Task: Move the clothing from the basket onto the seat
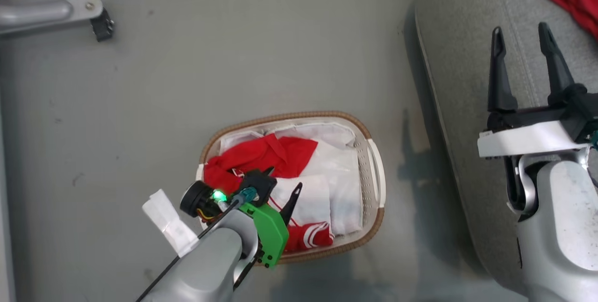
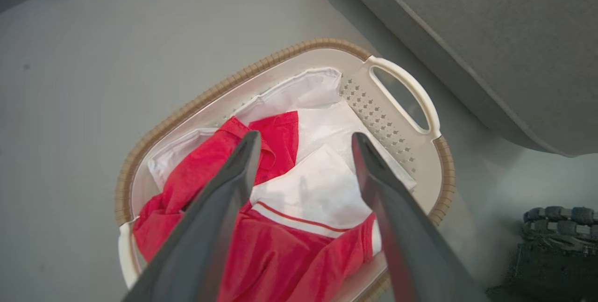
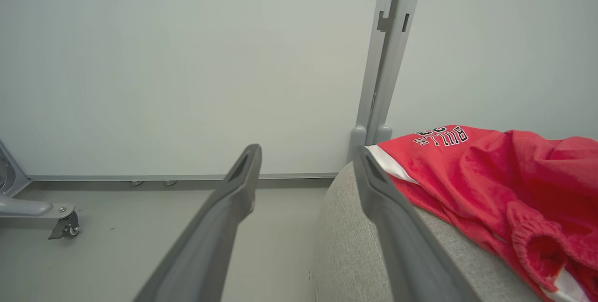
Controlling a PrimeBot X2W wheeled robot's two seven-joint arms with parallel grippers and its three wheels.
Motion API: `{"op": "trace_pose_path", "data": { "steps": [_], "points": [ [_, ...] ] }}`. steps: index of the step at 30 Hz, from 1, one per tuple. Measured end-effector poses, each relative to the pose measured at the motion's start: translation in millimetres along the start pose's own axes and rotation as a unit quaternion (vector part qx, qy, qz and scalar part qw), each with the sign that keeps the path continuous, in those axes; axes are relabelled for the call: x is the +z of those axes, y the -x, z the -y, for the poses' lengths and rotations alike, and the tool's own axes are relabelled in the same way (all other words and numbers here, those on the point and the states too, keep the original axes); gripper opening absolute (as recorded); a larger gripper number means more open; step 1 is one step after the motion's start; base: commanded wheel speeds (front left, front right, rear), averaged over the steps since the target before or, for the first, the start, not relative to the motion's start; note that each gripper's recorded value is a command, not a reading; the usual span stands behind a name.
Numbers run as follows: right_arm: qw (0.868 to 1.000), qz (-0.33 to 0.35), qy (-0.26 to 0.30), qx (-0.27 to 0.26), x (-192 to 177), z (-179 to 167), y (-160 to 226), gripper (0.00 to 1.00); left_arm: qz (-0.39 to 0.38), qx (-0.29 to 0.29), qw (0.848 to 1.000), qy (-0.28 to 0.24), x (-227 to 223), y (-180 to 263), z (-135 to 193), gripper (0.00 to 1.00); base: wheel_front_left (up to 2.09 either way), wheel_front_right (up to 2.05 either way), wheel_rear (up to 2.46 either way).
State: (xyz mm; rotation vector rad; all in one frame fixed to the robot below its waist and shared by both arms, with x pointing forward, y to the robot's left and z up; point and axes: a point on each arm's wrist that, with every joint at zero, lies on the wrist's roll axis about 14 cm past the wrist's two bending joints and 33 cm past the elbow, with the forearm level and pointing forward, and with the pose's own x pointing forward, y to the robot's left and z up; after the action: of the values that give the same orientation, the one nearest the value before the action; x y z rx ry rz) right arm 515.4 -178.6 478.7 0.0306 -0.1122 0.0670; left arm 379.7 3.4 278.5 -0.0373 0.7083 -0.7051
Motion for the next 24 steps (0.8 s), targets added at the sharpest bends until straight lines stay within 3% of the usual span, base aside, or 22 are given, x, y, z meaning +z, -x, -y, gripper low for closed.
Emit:
{"op": "trace_pose_path", "data": {
  "steps": [8, 16, 24],
  "points": [
    [1.000, -0.004, 0.010, -0.012, -24.1, 13.9, -17.8, 1.00, -0.086, -0.078, 0.993, -0.005, -44.4, -30.5, 26.6, 1.00, 0.00, 0.00, 0.00],
    [0.999, -0.028, 0.013, -0.023, -62.8, 26.2, -26.6, 1.00, -0.179, -0.151, 0.972, 0.003, -97.9, -43.0, 56.2, 1.00, 0.00, 0.00, 0.00],
    [0.998, -0.055, 0.012, -0.029, -95.0, 33.2, -25.8, 1.00, -0.261, -0.165, 0.951, -0.005, -144.4, -46.5, 51.1, 1.00, 0.00, 0.00, 0.00]
  ]
}}
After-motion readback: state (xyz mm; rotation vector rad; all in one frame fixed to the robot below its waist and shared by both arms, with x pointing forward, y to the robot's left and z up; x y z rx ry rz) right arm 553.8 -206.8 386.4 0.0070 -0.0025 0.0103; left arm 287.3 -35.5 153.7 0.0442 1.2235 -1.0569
